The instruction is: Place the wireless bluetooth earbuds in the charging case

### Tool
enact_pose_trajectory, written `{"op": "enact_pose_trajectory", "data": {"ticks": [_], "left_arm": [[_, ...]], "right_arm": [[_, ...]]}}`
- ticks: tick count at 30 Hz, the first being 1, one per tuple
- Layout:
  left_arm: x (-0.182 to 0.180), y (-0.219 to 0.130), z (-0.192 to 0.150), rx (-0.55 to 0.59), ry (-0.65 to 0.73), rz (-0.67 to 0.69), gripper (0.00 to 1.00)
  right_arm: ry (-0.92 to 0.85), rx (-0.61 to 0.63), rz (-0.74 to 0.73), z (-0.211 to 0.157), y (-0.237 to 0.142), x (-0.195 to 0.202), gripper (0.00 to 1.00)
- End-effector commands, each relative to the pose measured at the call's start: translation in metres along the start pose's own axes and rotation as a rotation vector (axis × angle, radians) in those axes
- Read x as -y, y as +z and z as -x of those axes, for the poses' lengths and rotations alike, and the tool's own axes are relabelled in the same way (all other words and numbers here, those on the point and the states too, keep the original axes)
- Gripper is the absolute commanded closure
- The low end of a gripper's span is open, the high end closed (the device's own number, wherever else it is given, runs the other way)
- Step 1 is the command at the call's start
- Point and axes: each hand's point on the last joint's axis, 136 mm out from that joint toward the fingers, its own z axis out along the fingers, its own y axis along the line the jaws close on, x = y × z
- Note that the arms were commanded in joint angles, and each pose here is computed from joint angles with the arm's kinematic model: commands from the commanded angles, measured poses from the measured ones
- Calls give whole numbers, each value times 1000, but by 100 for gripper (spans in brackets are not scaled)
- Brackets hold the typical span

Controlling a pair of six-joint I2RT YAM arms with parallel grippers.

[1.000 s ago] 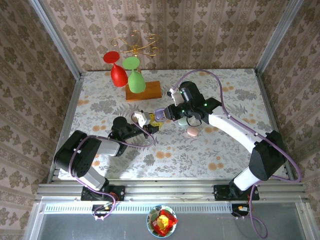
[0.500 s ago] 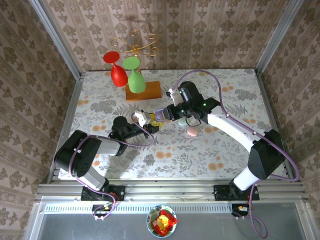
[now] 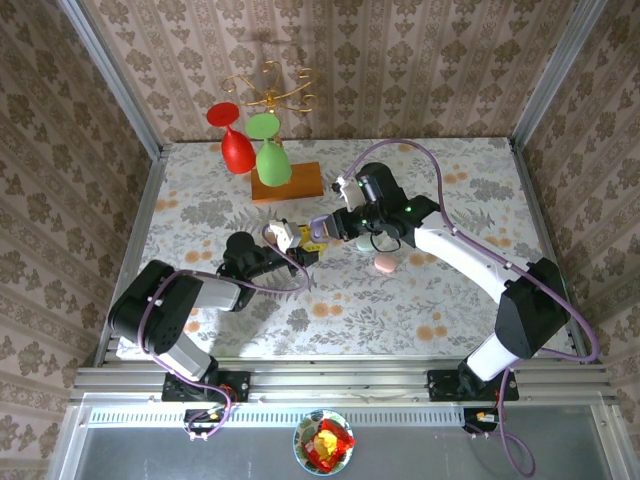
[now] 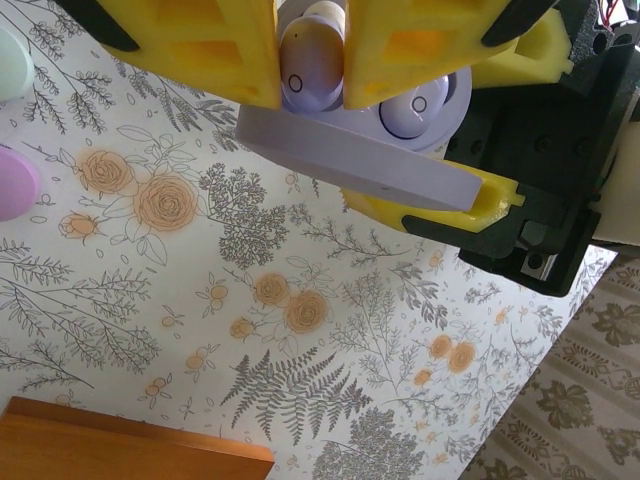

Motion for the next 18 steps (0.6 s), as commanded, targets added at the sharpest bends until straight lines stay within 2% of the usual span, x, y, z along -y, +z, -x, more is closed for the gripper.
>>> {"op": "enact_pose_trajectory", "data": {"ticks": [1, 9, 18], "left_arm": [[3, 6, 18, 50, 24, -31, 65], [1, 7, 20, 55, 29, -26, 65], [0, 5, 25, 65, 37, -17, 65]], "right_arm": [[-29, 22, 19, 2, 1, -6, 76], [-30, 33, 35, 0, -5, -9, 69], [-26, 24, 24, -7, -7, -7, 68]]}}
